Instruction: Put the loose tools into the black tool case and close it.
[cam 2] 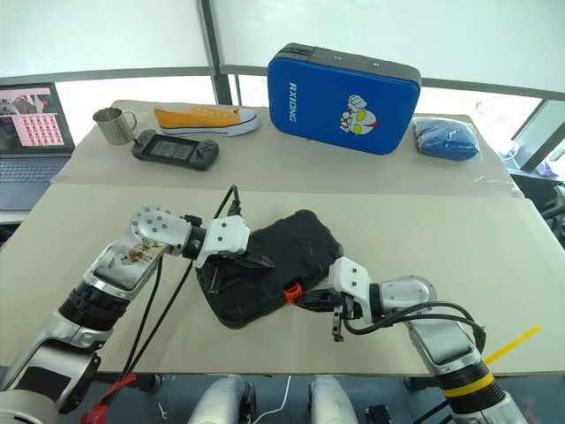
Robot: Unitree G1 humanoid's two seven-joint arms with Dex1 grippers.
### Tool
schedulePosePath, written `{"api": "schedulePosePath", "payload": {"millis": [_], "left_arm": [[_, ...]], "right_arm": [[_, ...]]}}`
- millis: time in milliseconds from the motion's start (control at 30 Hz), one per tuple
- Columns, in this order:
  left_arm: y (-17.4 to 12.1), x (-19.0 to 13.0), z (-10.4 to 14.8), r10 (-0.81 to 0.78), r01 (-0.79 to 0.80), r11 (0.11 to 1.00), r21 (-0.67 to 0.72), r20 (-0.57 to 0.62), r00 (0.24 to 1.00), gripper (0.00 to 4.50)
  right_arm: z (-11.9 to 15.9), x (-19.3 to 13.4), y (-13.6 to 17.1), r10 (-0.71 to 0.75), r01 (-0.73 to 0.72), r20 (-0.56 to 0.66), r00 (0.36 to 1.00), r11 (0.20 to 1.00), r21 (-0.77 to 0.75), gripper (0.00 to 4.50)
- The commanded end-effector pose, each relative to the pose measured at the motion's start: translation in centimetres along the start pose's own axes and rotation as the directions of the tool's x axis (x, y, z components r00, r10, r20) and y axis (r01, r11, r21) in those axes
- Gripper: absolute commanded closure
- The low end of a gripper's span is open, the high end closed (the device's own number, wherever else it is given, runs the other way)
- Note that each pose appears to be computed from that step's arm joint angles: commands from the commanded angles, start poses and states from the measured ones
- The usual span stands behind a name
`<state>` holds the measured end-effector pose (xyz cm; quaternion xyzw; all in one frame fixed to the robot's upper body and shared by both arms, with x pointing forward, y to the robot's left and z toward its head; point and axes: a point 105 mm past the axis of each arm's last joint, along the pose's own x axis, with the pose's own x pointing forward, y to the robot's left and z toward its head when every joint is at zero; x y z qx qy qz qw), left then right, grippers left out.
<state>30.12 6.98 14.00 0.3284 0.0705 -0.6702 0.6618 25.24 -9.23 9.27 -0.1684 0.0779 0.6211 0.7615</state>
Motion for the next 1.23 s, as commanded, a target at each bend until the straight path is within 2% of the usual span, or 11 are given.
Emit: {"api": "schedulePosePath", "payload": {"millis": [33, 300, 567, 667, 733, 800, 833, 867, 1000, 1033, 1233], "left_arm": [[-1.0, 1.1, -1.3, -0.047, 0.046, 0.998, -0.035, -0.038, 0.998, 4.45], [-1.5, 1.3, -1.8, -0.066, 0.063, 0.996, -0.057, -0.043, 0.997, 4.45], [-0.3, 0.1, -3.0, -0.012, 0.005, 0.994, -0.109, -0.061, 0.998, 4.45], [0.5, -1.8, -3.6, 0.060, -0.067, 0.978, -0.199, -0.041, 0.997, 3.75], [0.5, -3.6, -3.7, 0.095, -0.101, 0.964, -0.246, -0.037, 0.995, 2.96], [-0.1, -6.3, -3.7, 0.128, -0.133, 0.944, -0.302, -0.037, 0.991, 2.34], [-0.9, -8.3, -3.7, 0.139, -0.146, 0.932, -0.332, -0.044, 0.989, 1.77], [-1.4, -9.5, -3.6, 0.143, -0.151, 0.925, -0.349, -0.049, 0.989, 1.55], [-3.8, -16.8, -3.6, 0.227, -0.265, 0.844, -0.467, -0.136, 0.964, 0.03], [-4.2, -18.0, -3.4, 0.254, -0.295, 0.823, -0.485, -0.150, 0.956, 0.00], [-6.2, -20.3, -3.4, 0.324, -0.368, 0.760, -0.536, -0.178, 0.929, 0.00]], "right_arm": [[0.4, 0.3, -1.1, -0.087, 0.088, 0.015, 0.996, 0.995, -0.053, 4.50], [0.7, 0.7, -2.4, -0.214, 0.216, 0.079, 0.974, 0.976, -0.010, 4.50], [0.6, -0.9, -0.6, -0.166, 0.164, 0.073, 0.983, 0.986, 0.035, 4.50], [0.9, -3.6, 0.4, -0.129, 0.125, 0.049, 0.990, 0.989, 0.079, 3.69], [1.5, -5.6, 0.9, -0.102, 0.099, 0.028, 0.994, 0.991, 0.094, 2.96], [2.4, -8.2, 1.2, -0.081, 0.080, 0.003, 0.997, 0.990, 0.115, 2.42], [3.0, -9.9, 1.3, -0.070, 0.071, -0.012, 0.997, 0.988, 0.134, 1.90], [3.4, -10.9, 1.4, -0.063, 0.065, -0.020, 0.998, 0.987, 0.147, 1.66], [6.1, -15.4, 1.2, -0.045, 0.052, -0.044, 0.998, 0.982, 0.179, 0.23], [6.5, -16.0, 1.1, -0.050, 0.057, -0.042, 0.998, 0.982, 0.177, 0.05], [7.0, -17.0, 0.4, -0.054, 0.057, -0.020, 0.998, 0.974, 0.218, 0.05]]}}
